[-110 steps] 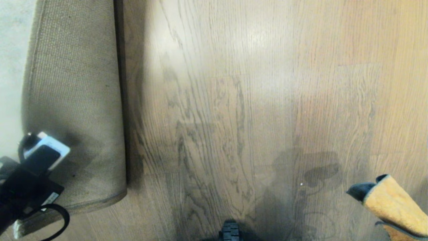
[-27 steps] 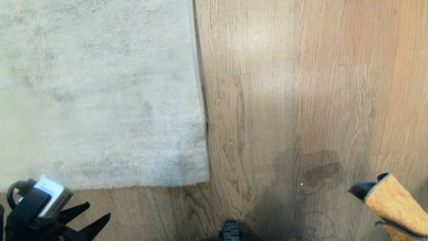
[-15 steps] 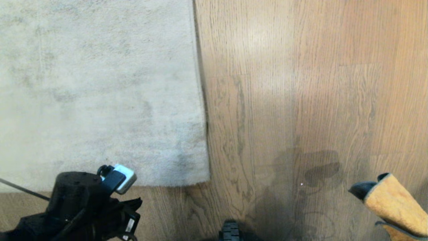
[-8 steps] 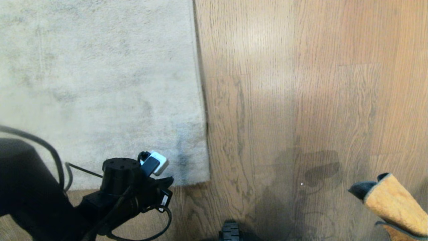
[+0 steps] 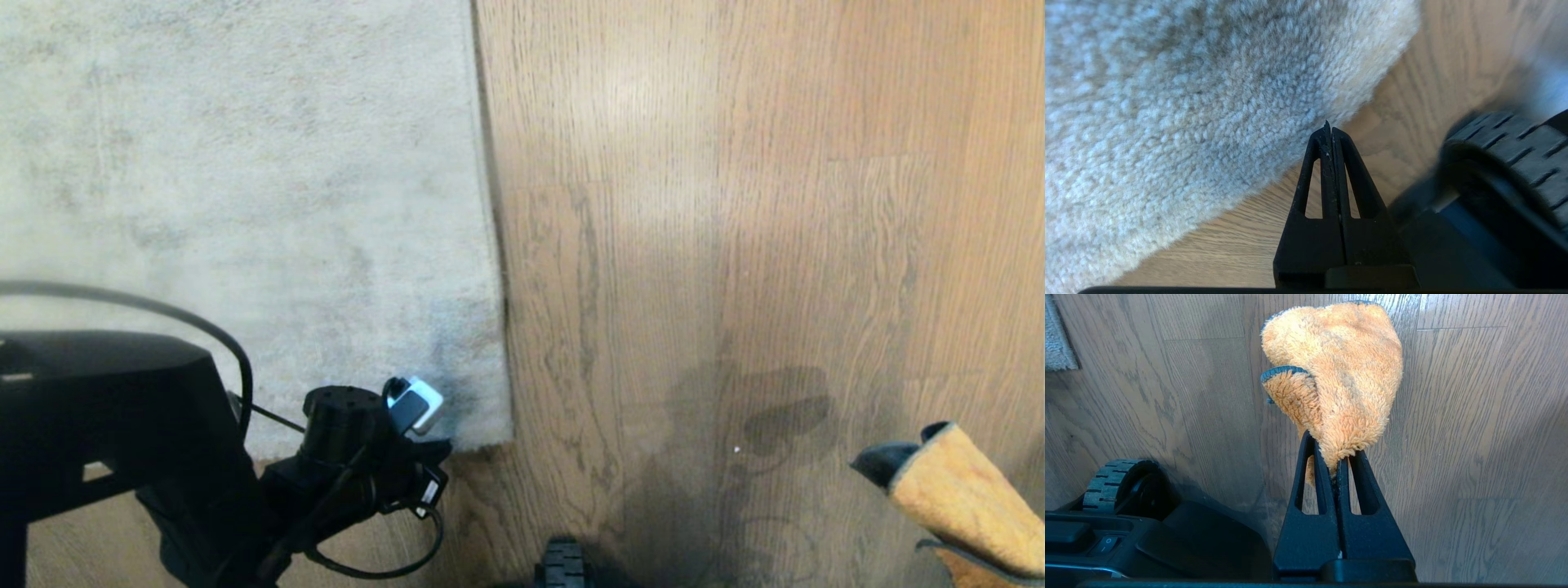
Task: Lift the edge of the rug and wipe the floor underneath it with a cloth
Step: Lay down the carpet
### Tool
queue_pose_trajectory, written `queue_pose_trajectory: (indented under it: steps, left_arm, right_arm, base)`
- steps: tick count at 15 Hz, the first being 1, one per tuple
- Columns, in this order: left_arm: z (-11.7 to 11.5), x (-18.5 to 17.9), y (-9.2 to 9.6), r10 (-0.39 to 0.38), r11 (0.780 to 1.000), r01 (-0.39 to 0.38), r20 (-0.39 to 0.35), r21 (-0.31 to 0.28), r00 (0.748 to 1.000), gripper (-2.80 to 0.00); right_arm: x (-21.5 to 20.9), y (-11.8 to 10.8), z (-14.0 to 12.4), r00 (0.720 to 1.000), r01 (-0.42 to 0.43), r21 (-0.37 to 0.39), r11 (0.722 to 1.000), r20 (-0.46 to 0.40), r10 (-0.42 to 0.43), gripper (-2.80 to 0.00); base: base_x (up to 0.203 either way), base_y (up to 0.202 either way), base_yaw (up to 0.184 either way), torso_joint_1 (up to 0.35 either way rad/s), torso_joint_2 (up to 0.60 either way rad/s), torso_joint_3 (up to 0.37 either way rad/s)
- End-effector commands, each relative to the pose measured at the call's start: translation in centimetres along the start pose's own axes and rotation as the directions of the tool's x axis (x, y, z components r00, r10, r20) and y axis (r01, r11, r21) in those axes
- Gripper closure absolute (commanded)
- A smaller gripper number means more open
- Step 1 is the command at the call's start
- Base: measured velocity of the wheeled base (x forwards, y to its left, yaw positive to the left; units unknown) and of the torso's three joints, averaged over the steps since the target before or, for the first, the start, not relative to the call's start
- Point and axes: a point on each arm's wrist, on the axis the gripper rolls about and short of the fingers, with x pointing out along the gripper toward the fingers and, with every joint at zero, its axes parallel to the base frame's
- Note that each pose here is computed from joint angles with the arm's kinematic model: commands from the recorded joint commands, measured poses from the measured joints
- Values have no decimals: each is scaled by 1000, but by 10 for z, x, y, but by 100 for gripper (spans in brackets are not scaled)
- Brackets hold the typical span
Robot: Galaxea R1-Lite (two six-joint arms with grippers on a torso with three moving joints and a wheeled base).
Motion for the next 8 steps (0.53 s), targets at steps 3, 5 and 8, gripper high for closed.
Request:
queue_pose_trajectory:
  steps: [3, 5, 8]
  left_arm:
    - [-2, 7, 4, 10, 999, -10, 3, 32, 1000, 0]
    - [3, 8, 7, 21, 998, -22, 25, 61, 999, 0]
    - [7, 10, 12, 37, 994, -41, 44, 102, 998, 0]
  right_arm:
    - [0, 0, 0, 1000, -1, -1, 1000, -1, 1, 0]
    - [0, 0, 0, 1000, -1, -1, 1000, -1, 1, 0]
    - [0, 0, 0, 1000, -1, -1, 1000, -1, 1, 0]
  base:
    - [0, 0, 0, 0, 0, 0]
    - [0, 0, 0, 0, 0, 0]
    - [0, 0, 0, 0, 0, 0]
